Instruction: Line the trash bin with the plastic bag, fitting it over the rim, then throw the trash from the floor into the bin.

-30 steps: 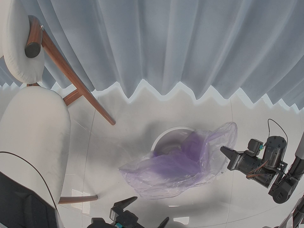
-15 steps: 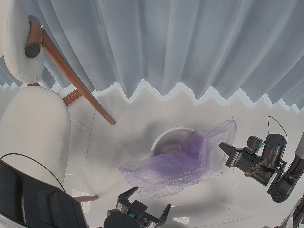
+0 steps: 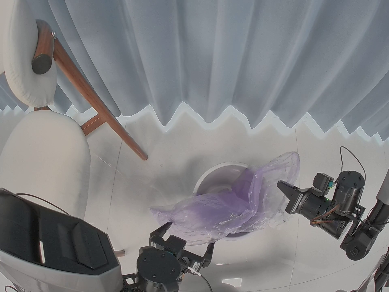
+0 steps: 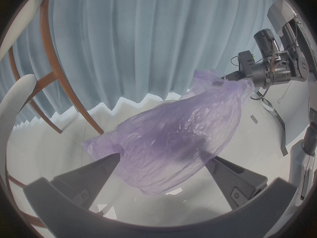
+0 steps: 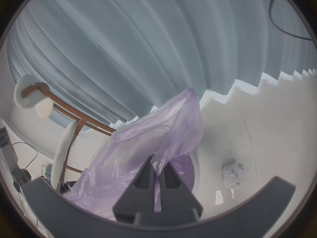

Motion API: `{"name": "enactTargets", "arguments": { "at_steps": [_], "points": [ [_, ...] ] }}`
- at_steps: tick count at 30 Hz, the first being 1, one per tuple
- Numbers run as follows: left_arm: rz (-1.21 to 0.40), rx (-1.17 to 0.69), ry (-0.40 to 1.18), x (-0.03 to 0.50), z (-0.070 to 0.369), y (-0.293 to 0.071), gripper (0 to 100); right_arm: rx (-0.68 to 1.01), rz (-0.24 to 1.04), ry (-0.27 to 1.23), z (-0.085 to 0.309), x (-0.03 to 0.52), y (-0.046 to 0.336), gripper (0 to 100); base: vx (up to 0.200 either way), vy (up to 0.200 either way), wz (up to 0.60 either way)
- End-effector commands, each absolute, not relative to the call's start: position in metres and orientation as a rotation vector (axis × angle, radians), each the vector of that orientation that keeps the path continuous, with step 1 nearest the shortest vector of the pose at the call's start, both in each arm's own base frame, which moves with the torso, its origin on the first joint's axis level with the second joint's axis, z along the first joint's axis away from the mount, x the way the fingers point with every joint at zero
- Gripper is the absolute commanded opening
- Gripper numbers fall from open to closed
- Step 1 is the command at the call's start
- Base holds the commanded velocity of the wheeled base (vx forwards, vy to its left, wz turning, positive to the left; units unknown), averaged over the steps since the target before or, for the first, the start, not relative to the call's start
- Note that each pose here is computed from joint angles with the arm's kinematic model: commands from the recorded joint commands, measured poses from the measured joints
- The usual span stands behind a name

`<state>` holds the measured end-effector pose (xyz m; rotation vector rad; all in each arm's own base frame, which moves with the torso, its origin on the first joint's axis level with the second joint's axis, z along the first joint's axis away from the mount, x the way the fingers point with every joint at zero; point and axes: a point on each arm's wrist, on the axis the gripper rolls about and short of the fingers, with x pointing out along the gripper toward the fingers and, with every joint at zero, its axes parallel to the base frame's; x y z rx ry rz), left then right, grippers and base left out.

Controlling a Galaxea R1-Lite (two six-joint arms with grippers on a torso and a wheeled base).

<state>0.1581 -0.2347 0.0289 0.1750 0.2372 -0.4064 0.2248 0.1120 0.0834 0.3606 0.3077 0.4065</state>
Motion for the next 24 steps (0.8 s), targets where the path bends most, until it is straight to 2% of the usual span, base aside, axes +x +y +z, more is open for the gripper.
{"name": "enactTargets", "arguments": {
  "at_steps": [1,24],
  "points": [
    [-0.402,0.15,0.217,0.16,0.036,-0.235,100,0.355,0.402,0.329,0.08,0.221,0.11,0,0.0,0.0,0.0],
    [-0.311,0.069,0.148,0.169,0.065,-0.216,100,0.322,0.423,0.426,0.066,0.196,0.108,0,0.0,0.0,0.0]
  ]
}}
